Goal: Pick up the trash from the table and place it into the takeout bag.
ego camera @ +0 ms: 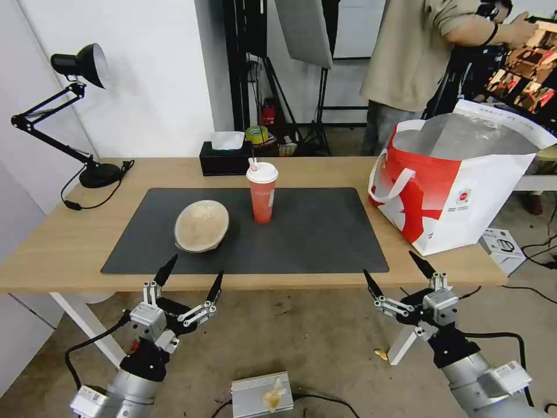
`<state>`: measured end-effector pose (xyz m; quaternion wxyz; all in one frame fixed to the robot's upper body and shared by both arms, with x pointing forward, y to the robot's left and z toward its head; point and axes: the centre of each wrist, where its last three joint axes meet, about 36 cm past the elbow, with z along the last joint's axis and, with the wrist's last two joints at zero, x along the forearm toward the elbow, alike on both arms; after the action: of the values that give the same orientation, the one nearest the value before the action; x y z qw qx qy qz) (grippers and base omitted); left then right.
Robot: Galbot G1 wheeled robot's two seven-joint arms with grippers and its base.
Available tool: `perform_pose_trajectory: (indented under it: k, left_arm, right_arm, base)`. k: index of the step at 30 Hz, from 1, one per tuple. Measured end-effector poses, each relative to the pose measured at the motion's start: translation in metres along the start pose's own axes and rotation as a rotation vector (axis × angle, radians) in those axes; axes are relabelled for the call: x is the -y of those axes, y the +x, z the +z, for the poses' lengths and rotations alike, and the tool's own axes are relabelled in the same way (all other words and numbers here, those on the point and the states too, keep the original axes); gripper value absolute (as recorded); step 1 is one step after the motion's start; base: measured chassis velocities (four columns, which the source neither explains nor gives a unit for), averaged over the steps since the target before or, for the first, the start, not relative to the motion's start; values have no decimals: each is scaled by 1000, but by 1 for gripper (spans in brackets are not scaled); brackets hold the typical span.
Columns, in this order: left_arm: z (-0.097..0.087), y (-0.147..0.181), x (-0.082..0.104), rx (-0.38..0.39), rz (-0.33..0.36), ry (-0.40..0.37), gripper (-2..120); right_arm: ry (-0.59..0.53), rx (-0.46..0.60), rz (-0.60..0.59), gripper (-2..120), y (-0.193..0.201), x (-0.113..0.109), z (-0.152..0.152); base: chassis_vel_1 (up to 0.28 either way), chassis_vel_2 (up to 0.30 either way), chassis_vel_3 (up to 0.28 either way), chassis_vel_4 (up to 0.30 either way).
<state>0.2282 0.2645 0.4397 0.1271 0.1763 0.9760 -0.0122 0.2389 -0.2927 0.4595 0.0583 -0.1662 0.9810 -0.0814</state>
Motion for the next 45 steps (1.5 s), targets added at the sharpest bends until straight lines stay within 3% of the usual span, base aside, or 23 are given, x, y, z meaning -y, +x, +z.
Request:
perform_pose_trajectory:
  k: [28,45]
  left_arm:
    - [10,3,-2,-25,-1,6,100]
    - [9,16,-3,-48,-42,-18,100]
  right_arm:
    - [10,-2,-76,100,-26,19,7]
    - [-40,-27,-202,100,-116,19,24]
  base:
    - [0,0,0,0]
    - [0,0,0,0]
